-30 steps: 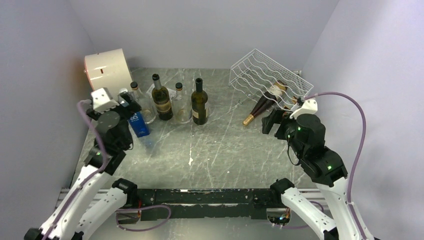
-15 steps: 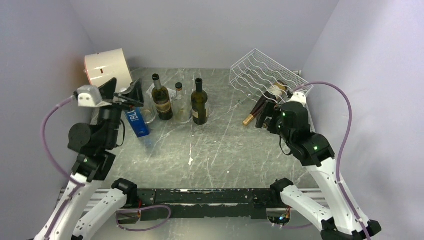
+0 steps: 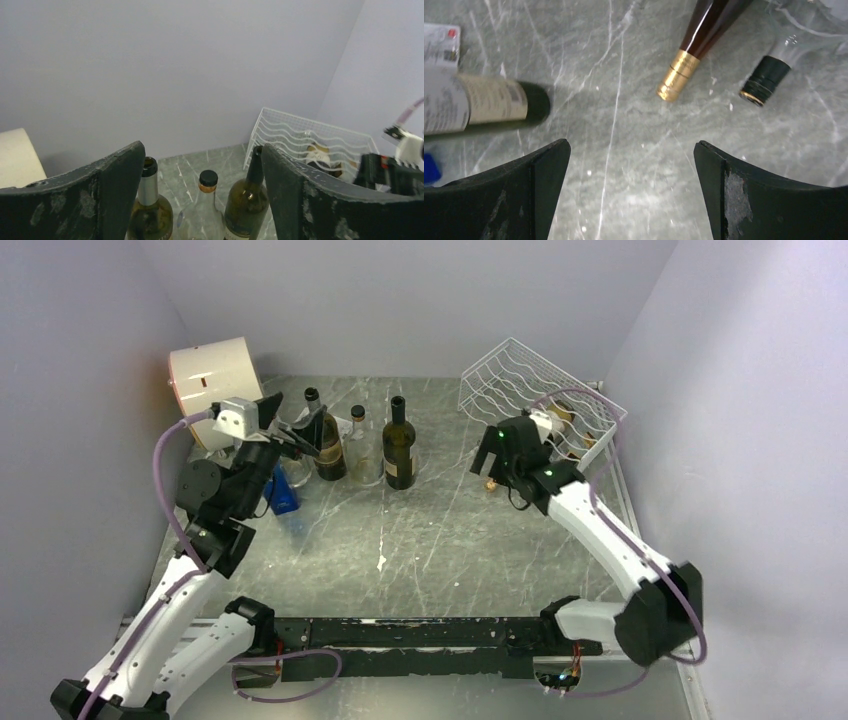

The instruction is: Take the wine bottle off the wine rack

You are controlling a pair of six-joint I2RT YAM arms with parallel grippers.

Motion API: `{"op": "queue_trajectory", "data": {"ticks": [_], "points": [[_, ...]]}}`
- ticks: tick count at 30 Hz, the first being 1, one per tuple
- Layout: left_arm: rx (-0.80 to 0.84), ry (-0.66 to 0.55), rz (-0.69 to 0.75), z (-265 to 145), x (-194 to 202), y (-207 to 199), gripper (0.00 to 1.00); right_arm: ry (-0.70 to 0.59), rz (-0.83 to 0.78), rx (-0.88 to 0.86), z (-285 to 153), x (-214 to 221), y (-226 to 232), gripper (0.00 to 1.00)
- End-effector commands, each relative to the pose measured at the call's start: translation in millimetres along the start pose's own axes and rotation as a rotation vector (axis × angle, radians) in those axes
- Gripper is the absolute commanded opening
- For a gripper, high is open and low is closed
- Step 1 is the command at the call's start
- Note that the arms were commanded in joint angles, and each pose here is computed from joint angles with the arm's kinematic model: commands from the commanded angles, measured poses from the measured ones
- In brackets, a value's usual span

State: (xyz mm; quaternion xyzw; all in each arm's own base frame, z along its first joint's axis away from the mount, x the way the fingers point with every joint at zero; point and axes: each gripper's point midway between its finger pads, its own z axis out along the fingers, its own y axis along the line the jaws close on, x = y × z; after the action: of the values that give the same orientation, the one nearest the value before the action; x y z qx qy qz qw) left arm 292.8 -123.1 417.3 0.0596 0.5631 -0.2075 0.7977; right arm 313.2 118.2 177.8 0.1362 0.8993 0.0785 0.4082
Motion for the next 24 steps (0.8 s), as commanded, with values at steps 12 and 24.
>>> {"op": "queue_trajectory", "data": {"ticks": [12,24], "points": [[-0.033,-0.019,0.080,-8,9,11,0.87,-0.210,0.259,0.200,165,-43,19,1.00],[0.000,-0.024,0.077,-8,9,5,1.00,-0.205,0.381,0.289,233,-35,0,0.93]]}}
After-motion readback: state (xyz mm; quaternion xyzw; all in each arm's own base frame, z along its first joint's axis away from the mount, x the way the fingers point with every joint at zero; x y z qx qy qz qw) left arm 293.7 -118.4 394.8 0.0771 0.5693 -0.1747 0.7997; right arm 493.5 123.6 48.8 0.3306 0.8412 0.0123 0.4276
